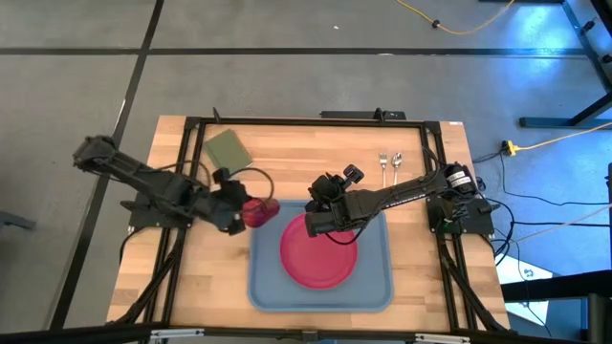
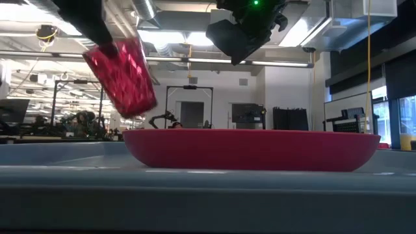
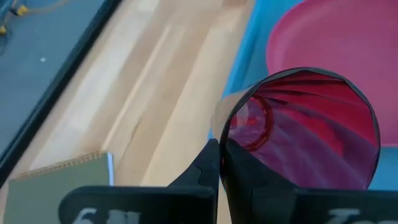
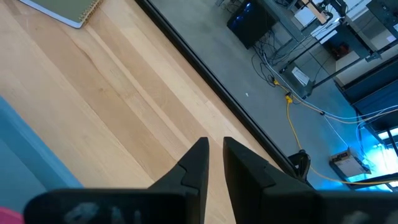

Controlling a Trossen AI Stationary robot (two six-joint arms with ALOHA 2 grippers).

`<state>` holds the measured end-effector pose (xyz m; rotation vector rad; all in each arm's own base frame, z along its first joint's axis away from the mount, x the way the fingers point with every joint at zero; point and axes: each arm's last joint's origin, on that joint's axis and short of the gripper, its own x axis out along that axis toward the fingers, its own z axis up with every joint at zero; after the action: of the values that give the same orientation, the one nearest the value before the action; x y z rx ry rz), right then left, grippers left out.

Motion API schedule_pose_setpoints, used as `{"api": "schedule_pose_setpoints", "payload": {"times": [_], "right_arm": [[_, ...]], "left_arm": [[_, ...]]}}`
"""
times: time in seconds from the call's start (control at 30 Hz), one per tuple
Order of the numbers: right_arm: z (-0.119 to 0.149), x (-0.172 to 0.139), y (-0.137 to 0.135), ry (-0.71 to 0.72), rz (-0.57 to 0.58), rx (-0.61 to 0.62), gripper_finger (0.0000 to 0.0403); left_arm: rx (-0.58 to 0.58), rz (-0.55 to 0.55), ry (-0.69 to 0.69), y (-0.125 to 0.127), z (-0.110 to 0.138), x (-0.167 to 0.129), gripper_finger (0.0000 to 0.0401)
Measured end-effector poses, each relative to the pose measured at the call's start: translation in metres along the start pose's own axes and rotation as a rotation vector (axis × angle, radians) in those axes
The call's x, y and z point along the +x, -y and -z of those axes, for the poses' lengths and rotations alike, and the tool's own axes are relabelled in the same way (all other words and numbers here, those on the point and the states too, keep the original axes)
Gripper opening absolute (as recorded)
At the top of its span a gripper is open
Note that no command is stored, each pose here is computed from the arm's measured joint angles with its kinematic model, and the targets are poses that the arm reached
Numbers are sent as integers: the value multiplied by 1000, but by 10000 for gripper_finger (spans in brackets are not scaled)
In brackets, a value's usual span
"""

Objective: Pick and place plate/cup/fork/spoon on tray
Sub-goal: Put the red cup on the blue serving tray to the top left of the pink plate

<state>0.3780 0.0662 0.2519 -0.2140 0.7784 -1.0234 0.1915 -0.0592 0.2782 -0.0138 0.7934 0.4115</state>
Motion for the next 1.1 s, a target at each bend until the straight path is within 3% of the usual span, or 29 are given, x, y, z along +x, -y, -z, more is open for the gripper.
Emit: {"api": "schedule_pose_setpoints", "payload": {"times": [0.47,1.1], "right_arm": [[0,0,0,0,0,-48,54],[0,0,0,0,0,-49,54]], "left_arm": [[25,96,-186,13,-6,54,7],[-21,71,-183,4,-11,63,11]]}}
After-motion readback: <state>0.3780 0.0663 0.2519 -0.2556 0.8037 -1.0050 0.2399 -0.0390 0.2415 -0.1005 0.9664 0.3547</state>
